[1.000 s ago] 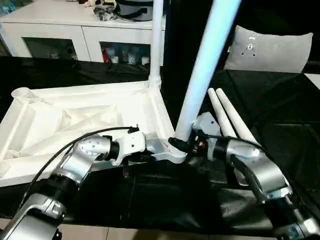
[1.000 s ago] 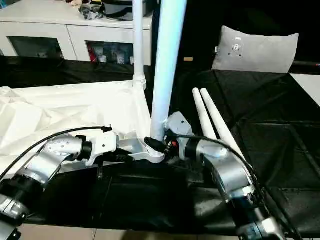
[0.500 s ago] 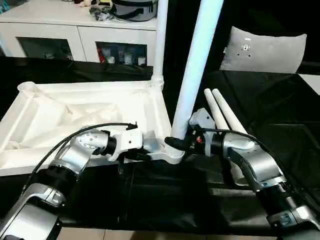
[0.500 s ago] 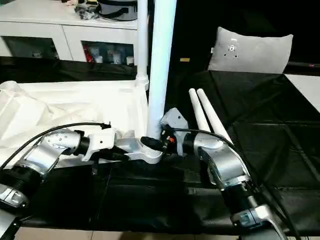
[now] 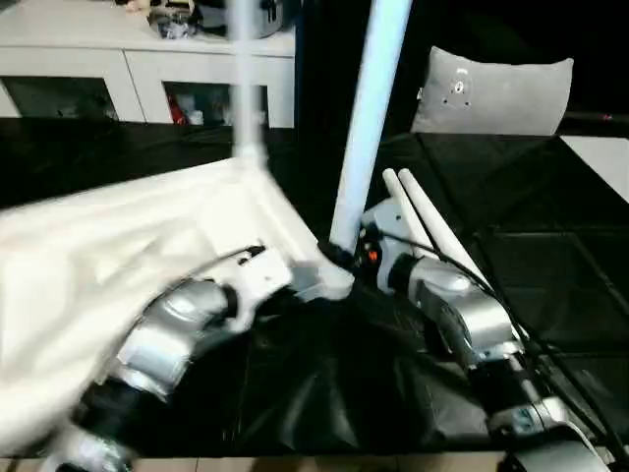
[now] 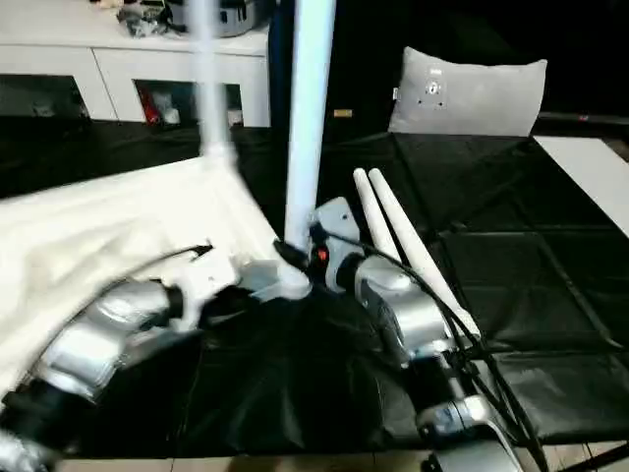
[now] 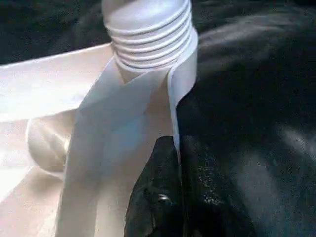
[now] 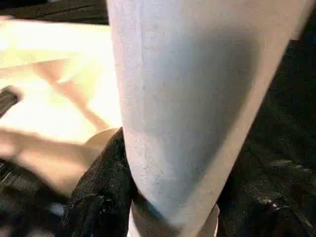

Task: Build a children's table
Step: Rotate leg to tighten

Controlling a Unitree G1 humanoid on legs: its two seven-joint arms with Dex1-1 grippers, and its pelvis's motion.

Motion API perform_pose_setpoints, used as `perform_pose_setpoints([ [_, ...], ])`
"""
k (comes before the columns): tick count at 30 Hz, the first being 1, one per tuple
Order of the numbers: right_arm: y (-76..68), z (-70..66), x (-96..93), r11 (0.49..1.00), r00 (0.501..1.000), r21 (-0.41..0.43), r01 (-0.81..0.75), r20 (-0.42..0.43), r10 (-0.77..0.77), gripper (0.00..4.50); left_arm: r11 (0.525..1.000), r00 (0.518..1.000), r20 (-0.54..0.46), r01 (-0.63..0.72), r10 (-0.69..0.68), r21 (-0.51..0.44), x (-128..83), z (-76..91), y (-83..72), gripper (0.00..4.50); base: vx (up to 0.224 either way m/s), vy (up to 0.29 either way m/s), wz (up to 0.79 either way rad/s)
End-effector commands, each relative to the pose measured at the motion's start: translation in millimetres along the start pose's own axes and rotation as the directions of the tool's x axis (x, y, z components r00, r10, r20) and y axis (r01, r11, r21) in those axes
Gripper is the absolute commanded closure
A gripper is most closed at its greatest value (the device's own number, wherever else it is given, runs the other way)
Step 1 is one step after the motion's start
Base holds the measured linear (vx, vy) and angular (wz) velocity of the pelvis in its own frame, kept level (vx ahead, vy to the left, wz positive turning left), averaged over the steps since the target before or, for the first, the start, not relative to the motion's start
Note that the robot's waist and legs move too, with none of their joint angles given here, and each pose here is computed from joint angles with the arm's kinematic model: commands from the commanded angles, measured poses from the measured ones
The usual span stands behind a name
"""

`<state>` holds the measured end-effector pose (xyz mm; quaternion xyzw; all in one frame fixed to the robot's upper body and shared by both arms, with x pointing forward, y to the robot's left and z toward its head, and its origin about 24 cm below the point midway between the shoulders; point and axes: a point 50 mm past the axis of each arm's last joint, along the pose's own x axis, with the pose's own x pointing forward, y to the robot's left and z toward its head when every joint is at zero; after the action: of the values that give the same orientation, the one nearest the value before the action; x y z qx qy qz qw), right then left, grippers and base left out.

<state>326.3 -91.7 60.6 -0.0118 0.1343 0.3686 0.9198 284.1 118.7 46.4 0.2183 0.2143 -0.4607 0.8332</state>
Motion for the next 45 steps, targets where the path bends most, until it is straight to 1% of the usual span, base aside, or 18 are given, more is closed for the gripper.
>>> perform_pose_setpoints([
  [1,-12.7,-55.9,-10.7,0.987,0.958,0.068,0.148,-0.258,-0.126,2.62,0.997,0.997,0.053,0.051,-0.054,0.060,8.3,20.5,-19.3,4.50,0.000,0.000,0.00],
  [5,-7.6,-58.0,-8.7,0.987,0.959,0.086,0.136,-0.262,-0.110,2.62,0.998,1.000,0.025,0.002,-0.003,0.065,12.0,23.7,-22.1,4.50,0.000,0.000,0.00],
  [10,-4.2,-61.8,-6.7,0.987,0.958,0.088,0.132,-0.267,-0.104,2.62,0.993,0.996,-0.027,-0.080,0.083,0.084,7.7,19.5,-11.8,4.50,0.000,0.000,0.00],
  [17,-5.5,-57.6,-3.6,0.989,0.966,0.064,0.134,-0.232,-0.115,2.62,0.988,0.989,-0.049,-0.136,0.140,0.073,2.2,15.6,-1.0,4.50,0.000,0.000,0.00],
  [18,-7.1,-55.8,-3.6,0.988,0.967,0.058,0.140,-0.221,-0.124,2.27,0.987,0.988,-0.047,-0.145,0.148,0.065,1.1,13.3,2.4,4.50,0.000,0.000,0.00],
  [19,-7.7,-55.2,-3.8,0.988,0.968,0.054,0.142,-0.216,-0.127,2.27,0.987,0.987,-0.045,-0.151,0.153,0.059,0.6,12.3,3.9,4.50,0.000,0.000,0.00],
  [21,-7.8,-54.7,-4.1,0.989,0.969,0.054,0.140,-0.212,-0.125,1.89,0.986,0.987,-0.044,-0.154,0.156,0.057,-0.1,11.4,5.0,4.50,0.000,0.000,0.00],
  [23,-8.1,-53.6,-5.3,0.989,0.971,0.050,0.136,-0.203,-0.123,1.84,0.986,0.986,-0.043,-0.158,0.160,0.053,-1.4,9.2,7.6,4.50,0.000,0.000,0.00],
  [24,-9.2,-53.0,-7.5,0.990,0.974,0.044,0.135,-0.189,-0.124,1.55,0.986,0.987,-0.040,-0.155,0.158,0.056,-2.9,6.9,10.3,4.50,0.000,0.000,0.00],
  [28,-11.2,-49.3,-12.9,0.992,0.983,0.034,0.124,-0.140,-0.118,1.39,0.987,0.988,-0.030,-0.153,0.155,0.051,-4.1,5.5,14.7,4.50,0.000,0.000,0.00],
  [31,-12.0,-44.3,-25.5,0.998,0.995,0.020,0.065,-0.071,-0.063,1.04,0.991,0.993,-0.028,-0.114,0.116,0.074,-5.6,4.4,20.2,4.50,0.000,0.000,0.00],
  [33,-13.1,-44.4,-29.7,0.999,0.996,0.002,0.052,-0.069,-0.052,0.92,0.991,0.994,-0.031,-0.103,0.106,0.087,-6.2,3.4,22.3,4.50,0.000,0.000,0.00],
  [34,-13.4,-44.4,-30.5,0.999,0.996,-0.002,0.050,-0.069,-0.050,0.70,0.991,0.994,-0.032,-0.100,0.103,0.090,-6.3,3.3,22.6,4.50,0.000,0.000,0.00],
  [39,-19.8,-38.2,-46.6,0.999,0.999,-0.042,-0.015,-0.039,0.013,0.47,0.991,0.999,-0.029,-0.020,0.024,0.134,-7.3,1.0,25.5,4.50,0.000,0.000,0.00],
  [40,-19.8,-38.1,-46.7,0.999,0.999,-0.042,-0.015,-0.038,0.014,0.21,0.991,0.999,-0.029,-0.020,0.024,0.134,-7.3,0.9,25.5,4.50,0.000,0.000,0.00],
  [41,-19.9,-37.3,-47.6,0.999,0.999,-0.042,-0.024,-0.035,0.022,0.21,0.991,0.999,-0.028,-0.014,0.018,0.134,-7.4,0.8,25.6,4.50,0.000,0.000,0.00],
  [43,-24.9,-24.6,-59.8,0.989,0.995,-0.111,-0.102,-0.009,0.102,0.11,0.981,0.997,-0.011,0.083,-0.082,0.175,-6.5,-0.1,20.1,4.50,0.000,0.000,0.00],
  [45,-26.4,-20.0,-64.4,0.980,0.990,-0.137,-0.143,-0.012,0.142,0.05,0.974,0.992,-0.021,0.123,-0.121,0.188,-6.3,-1.8,17.9,4.50,0.000,0.000,0.00],
])
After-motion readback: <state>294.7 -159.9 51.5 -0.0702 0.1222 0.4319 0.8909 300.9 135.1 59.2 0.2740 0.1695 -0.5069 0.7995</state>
